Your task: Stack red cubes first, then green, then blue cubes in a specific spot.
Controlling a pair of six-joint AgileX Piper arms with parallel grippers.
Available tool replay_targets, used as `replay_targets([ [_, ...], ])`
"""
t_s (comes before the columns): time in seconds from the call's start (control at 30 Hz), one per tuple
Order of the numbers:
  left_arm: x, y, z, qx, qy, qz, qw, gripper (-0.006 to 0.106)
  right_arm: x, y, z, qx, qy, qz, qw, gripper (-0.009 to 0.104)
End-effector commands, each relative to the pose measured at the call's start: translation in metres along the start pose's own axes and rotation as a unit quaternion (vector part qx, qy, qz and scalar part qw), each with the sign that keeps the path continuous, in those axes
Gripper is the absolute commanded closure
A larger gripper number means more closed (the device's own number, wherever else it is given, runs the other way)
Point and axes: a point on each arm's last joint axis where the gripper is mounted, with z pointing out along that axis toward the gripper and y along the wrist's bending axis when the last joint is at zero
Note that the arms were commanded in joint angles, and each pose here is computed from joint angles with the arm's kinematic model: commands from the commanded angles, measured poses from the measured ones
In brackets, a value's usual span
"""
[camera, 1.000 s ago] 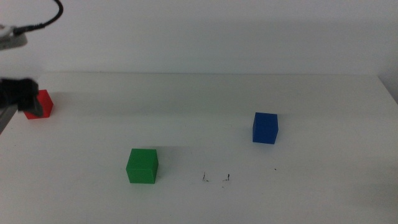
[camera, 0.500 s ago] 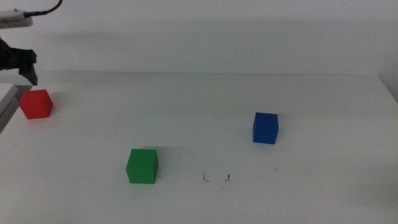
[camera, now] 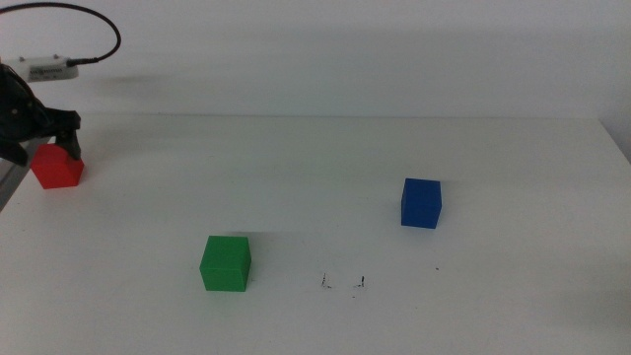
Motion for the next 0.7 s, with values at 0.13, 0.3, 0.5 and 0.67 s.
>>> replay_targets([
  [0.13,-0.002,-0.002,0.013,0.024,-0.007,0.005,1.000,0.013,0.000,0.000,0.000,0.002,-0.005,-0.001,1.000,0.002],
  [0.3,-0.002,-0.004,0.015,0.038,-0.005,-0.001,0.999,0.045,0.000,0.000,0.000,0.002,-0.005,-0.001,1.000,0.002],
  [0.5,0.003,-0.017,-0.026,0.063,0.012,-0.024,0.998,0.093,0.000,0.000,0.000,0.002,-0.005,-0.001,1.000,0.002],
  [0.67,0.039,-0.054,-0.079,0.053,-0.042,-0.049,0.997,0.102,0.000,0.000,0.000,0.002,-0.005,-0.001,1.000,0.002],
])
